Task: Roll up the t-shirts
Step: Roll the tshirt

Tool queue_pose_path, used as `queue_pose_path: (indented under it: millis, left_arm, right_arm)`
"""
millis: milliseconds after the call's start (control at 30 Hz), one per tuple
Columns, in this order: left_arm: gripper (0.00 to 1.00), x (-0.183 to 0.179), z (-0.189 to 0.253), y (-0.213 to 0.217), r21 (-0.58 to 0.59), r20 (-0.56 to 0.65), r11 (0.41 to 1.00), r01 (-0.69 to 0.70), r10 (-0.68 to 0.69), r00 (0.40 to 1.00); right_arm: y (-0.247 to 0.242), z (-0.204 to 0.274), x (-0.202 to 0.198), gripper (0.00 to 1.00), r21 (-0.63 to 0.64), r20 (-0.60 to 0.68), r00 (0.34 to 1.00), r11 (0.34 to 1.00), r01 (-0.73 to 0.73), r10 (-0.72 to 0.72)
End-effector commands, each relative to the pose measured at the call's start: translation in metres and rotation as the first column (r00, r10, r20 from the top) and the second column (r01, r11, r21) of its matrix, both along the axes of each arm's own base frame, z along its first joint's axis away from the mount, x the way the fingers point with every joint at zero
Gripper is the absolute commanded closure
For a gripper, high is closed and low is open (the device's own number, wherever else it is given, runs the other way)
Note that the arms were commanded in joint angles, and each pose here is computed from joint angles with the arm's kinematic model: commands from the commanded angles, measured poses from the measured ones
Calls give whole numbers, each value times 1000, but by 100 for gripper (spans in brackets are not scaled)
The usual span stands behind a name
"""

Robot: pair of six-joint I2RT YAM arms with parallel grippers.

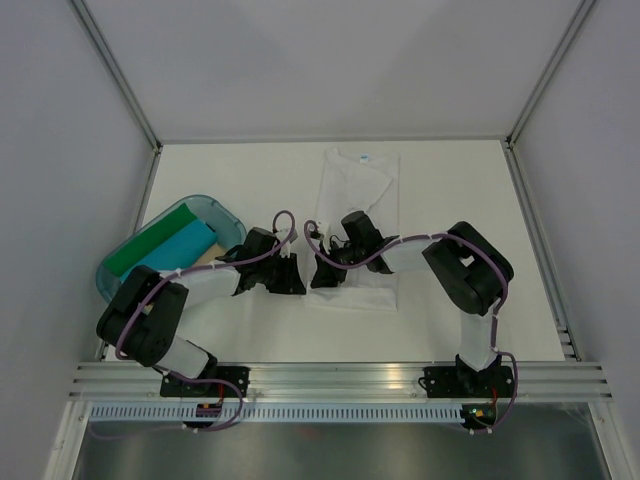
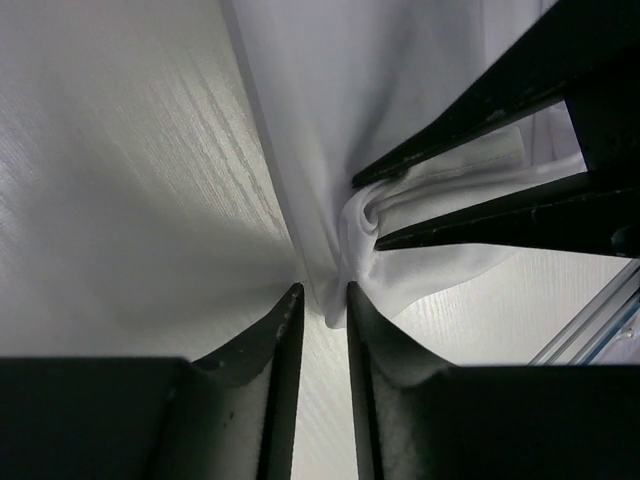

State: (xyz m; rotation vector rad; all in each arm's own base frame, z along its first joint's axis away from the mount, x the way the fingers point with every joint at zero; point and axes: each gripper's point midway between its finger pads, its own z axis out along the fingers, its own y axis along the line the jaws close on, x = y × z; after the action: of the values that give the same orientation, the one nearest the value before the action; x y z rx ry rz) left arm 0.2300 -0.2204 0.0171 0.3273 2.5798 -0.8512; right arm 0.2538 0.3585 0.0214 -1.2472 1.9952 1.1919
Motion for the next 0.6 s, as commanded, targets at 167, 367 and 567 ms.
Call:
queue_pose_path:
  millis: [167, 367, 567]
  left_arm:
    - [78, -13, -5, 4, 12, -50, 1000, 26, -25, 998]
    - [86, -24, -9, 8, 16, -63, 999, 38, -37, 997]
    - [98, -28, -10, 11, 17, -65, 999, 30, -28, 997]
  right_arm:
    - [3, 0, -8, 98, 32, -5, 999, 998, -46, 46]
    - [5, 4, -3, 100, 43, 6, 999, 999, -32, 32]
    - [5, 12, 14, 100, 69, 14, 1000, 997, 19, -20]
